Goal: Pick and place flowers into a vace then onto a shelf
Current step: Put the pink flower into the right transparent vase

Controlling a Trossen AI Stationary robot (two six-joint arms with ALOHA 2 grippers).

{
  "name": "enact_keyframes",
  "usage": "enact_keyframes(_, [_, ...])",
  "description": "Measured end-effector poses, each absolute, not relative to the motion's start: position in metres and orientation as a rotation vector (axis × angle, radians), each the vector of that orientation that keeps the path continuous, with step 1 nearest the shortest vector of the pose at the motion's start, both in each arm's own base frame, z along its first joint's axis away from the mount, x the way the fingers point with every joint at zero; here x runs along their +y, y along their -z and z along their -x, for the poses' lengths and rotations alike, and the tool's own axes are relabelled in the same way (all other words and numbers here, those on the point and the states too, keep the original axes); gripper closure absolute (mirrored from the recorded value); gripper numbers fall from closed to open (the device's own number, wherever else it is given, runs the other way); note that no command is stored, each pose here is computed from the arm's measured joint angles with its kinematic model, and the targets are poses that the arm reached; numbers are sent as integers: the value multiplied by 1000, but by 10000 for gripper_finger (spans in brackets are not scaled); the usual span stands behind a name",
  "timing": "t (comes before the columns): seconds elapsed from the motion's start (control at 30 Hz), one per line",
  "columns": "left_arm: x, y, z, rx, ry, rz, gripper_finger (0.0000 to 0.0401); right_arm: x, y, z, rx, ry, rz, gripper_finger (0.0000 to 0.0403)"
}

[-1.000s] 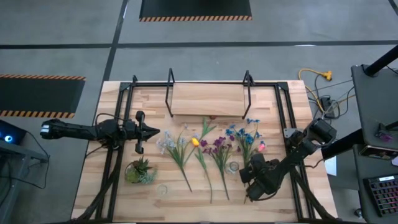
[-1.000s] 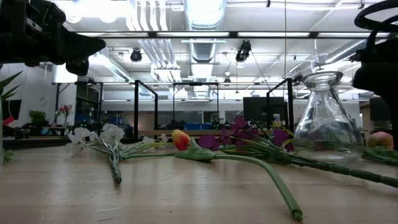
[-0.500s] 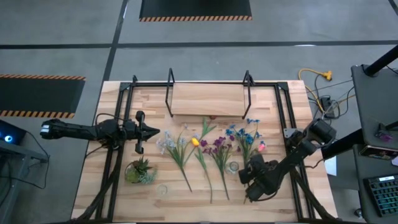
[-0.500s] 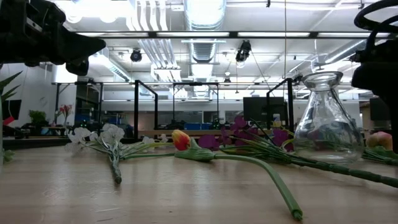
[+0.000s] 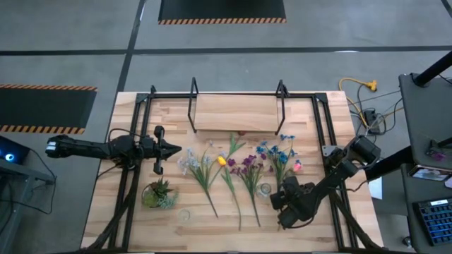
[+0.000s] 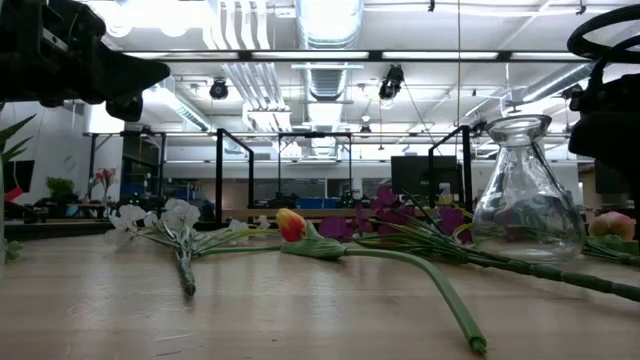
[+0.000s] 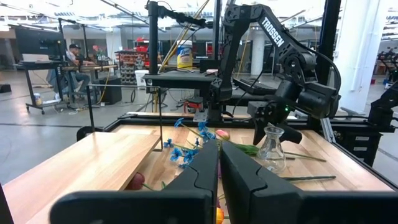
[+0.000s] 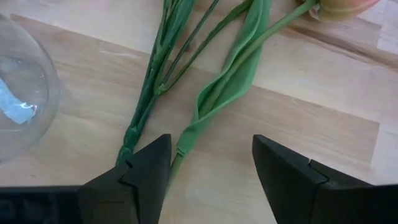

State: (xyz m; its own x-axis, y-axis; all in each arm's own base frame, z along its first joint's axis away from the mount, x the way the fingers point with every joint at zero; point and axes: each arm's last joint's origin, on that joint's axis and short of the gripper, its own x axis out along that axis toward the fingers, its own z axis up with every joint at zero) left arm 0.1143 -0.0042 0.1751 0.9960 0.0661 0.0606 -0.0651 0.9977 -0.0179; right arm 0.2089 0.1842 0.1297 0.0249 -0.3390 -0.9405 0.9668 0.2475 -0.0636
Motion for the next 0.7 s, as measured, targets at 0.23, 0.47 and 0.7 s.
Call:
enact_keyframes(0.23, [-4, -175, -114, -61, -65, 16, 401, 187, -130, -207, 1116, 1158, -747, 276])
enact_keyframes(0.47, [-4, -175, -114, -61, -66, 16, 401, 187, -130, -206, 1138, 1147, -727, 372])
enact_keyframes(0.7, [-4, -175, -114, -61, -65, 16, 401, 188, -132, -204, 1152, 1150, -719, 390])
